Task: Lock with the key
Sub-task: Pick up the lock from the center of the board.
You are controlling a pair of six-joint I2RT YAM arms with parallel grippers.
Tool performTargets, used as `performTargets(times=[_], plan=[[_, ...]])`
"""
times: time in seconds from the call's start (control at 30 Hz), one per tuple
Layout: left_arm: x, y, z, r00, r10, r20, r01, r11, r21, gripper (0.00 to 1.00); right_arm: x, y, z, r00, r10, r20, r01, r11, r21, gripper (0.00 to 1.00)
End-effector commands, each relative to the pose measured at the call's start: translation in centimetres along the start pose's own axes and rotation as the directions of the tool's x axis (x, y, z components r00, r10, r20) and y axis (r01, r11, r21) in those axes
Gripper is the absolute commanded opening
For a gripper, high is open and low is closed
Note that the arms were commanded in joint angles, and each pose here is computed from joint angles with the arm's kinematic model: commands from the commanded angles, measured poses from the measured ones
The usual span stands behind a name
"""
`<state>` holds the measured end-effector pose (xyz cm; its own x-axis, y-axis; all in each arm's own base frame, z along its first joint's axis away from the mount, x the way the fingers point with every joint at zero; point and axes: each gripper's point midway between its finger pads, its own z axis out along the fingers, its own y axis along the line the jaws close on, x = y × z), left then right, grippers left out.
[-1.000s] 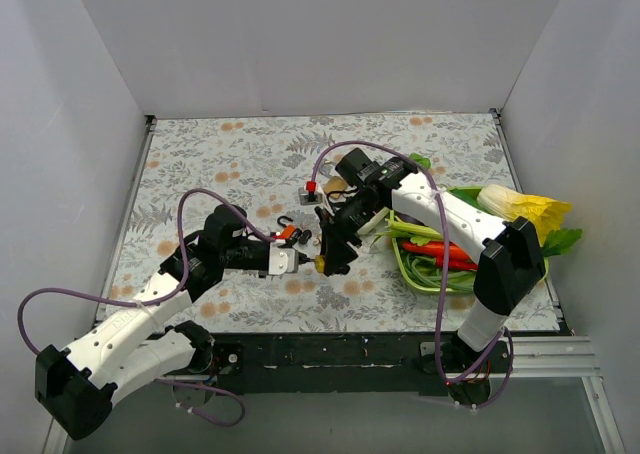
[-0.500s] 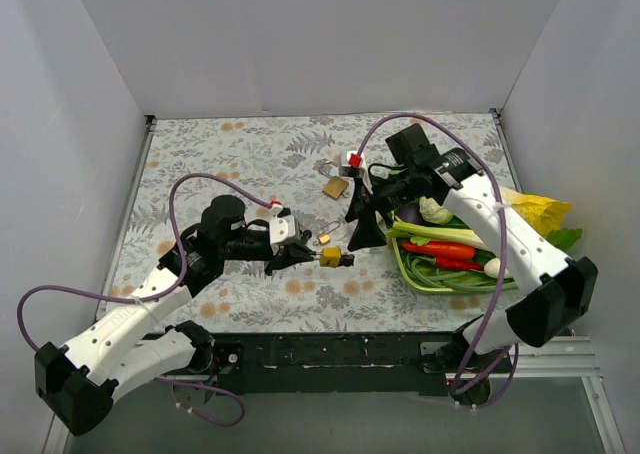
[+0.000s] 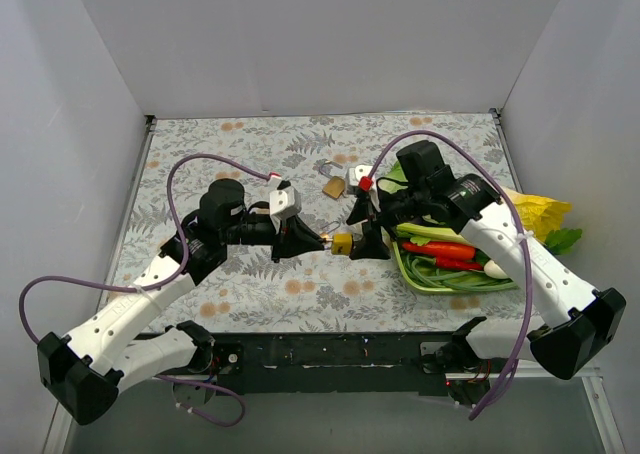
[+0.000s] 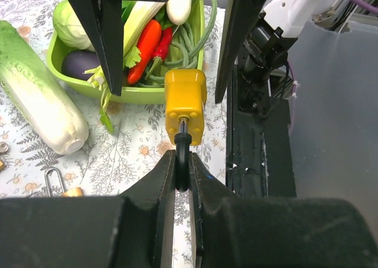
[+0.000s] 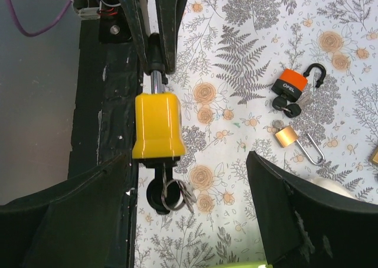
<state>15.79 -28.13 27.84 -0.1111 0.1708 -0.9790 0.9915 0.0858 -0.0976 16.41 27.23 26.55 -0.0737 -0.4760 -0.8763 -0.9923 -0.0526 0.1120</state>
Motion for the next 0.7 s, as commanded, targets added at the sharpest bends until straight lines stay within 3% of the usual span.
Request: performTargets(times=[0.0, 0.17, 0.67], plan=[[-4.3, -0.9, -0.2, 0.994, 0.043, 0.099, -0.047, 0.998, 0.038, 0.0, -1.4, -0.1, 0.5, 0.998, -0.046, 0.041, 0.046, 0.999, 0.0, 0.88], [-4.8, -0.8, -0.1, 0.993, 0.015, 0.114, -0.02, 0.999, 0.036, 0.0, -1.6, 0.7, 1.1, 0.998, -0.055, 0.043, 0.056, 0.998, -0.029, 0.82], [-4.7, -0.8, 0.1, 0.993, 0.011, 0.12, -0.016, 0.999, 0.036, 0.0, 0.0, 1.4, 1.8, 0.998, -0.063, -0.012, 0.062, 0.997, -0.051, 0.47]])
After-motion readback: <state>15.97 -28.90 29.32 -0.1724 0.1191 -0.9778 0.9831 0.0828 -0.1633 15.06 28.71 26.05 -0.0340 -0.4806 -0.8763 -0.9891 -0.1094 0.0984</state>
